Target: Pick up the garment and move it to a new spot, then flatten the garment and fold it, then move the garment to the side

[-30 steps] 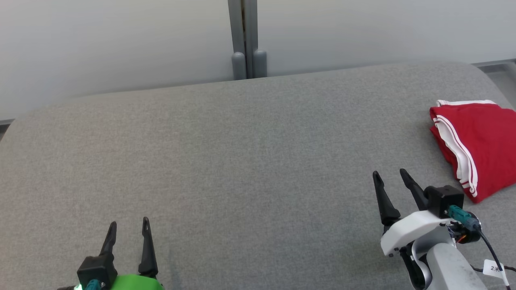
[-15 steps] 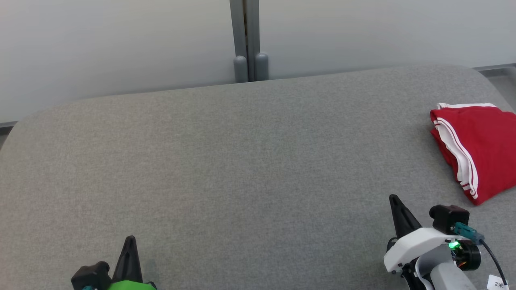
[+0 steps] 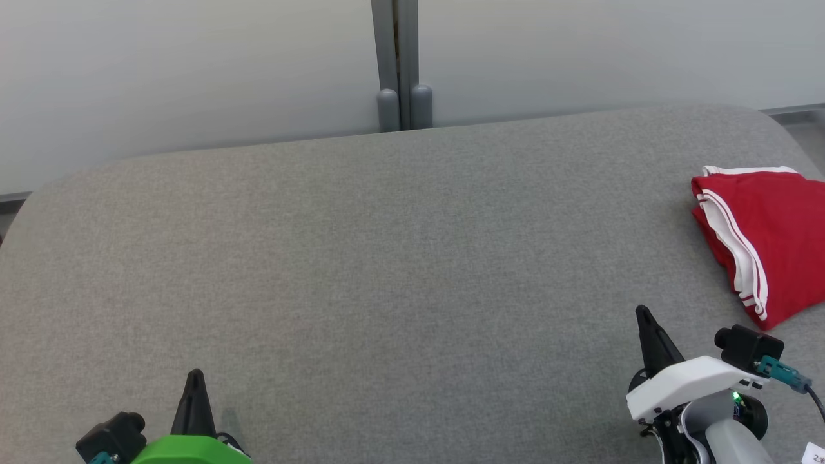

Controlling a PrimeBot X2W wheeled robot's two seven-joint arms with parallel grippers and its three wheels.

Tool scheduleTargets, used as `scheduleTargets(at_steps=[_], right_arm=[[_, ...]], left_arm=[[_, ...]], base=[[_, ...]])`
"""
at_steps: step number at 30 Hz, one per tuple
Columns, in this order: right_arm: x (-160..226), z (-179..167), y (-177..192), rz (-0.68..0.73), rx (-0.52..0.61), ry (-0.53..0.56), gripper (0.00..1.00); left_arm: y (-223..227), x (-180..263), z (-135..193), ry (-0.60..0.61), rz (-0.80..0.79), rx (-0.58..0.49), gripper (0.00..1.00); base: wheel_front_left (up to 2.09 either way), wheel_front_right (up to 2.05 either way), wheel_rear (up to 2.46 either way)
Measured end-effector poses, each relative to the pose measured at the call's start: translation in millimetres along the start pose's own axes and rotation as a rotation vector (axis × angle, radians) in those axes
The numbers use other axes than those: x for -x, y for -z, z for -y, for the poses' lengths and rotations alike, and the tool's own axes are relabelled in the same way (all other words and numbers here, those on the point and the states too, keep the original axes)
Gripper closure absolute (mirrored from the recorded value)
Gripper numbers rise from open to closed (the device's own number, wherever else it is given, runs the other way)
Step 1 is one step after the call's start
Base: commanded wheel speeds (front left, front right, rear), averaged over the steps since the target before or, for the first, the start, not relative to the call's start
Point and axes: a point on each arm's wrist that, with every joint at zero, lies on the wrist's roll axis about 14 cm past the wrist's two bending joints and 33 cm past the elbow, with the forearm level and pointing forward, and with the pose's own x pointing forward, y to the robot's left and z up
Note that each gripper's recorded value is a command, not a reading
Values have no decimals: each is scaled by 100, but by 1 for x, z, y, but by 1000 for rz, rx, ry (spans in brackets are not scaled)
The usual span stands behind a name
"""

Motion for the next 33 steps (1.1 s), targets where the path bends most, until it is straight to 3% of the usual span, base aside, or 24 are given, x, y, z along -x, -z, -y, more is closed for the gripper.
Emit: scheduleTargets(at_steps=[33], right_arm=[[-2, -1, -15, 18, -439, 9, 100]], left_arm=[[-27, -12, 1, 1, 27, 455, 100]], base=[[0, 0, 0]])
